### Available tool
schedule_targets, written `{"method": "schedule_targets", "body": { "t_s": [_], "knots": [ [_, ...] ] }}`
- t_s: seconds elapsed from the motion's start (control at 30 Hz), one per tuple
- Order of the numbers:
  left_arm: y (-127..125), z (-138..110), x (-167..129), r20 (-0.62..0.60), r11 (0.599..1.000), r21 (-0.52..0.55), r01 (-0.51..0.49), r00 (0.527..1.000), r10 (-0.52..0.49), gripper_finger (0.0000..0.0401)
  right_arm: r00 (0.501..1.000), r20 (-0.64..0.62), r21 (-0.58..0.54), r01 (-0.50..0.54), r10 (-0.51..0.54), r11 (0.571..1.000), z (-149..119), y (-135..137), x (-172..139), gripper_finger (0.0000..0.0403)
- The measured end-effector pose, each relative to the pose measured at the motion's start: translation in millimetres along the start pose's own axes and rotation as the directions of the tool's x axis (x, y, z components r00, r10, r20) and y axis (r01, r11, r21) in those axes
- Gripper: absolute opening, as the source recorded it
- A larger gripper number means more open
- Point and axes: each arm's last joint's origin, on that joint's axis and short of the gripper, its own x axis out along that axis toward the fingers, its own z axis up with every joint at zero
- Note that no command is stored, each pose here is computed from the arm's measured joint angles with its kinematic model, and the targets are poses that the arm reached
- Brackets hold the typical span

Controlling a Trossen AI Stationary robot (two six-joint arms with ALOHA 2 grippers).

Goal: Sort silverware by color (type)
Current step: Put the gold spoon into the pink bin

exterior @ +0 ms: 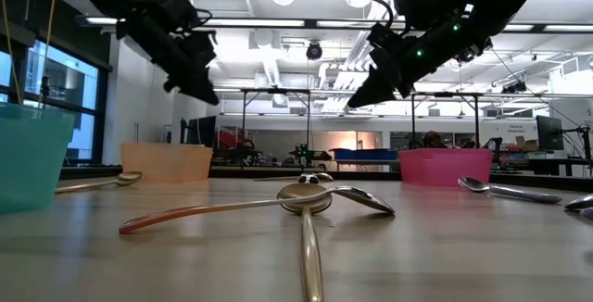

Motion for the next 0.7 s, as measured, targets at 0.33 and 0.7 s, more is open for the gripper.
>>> {"method": "schedule_targets", "body": {
  "t_s": [0.33,0.7],
  "knots": [
    [-42,-12,22,0.067,0.978,0.044,0.206,0.976,-0.209,0.0,0.975,0.128,0.014,-0.185,0.181,0.983,12,5,-1,0.0057],
    [-53,7,87,-0.1,0.95,0.099,0.297,0.953,-0.287,0.004,0.922,0.214,-0.085,-0.311,0.322,0.947,18,19,-5,0.0057]
  ]
}}
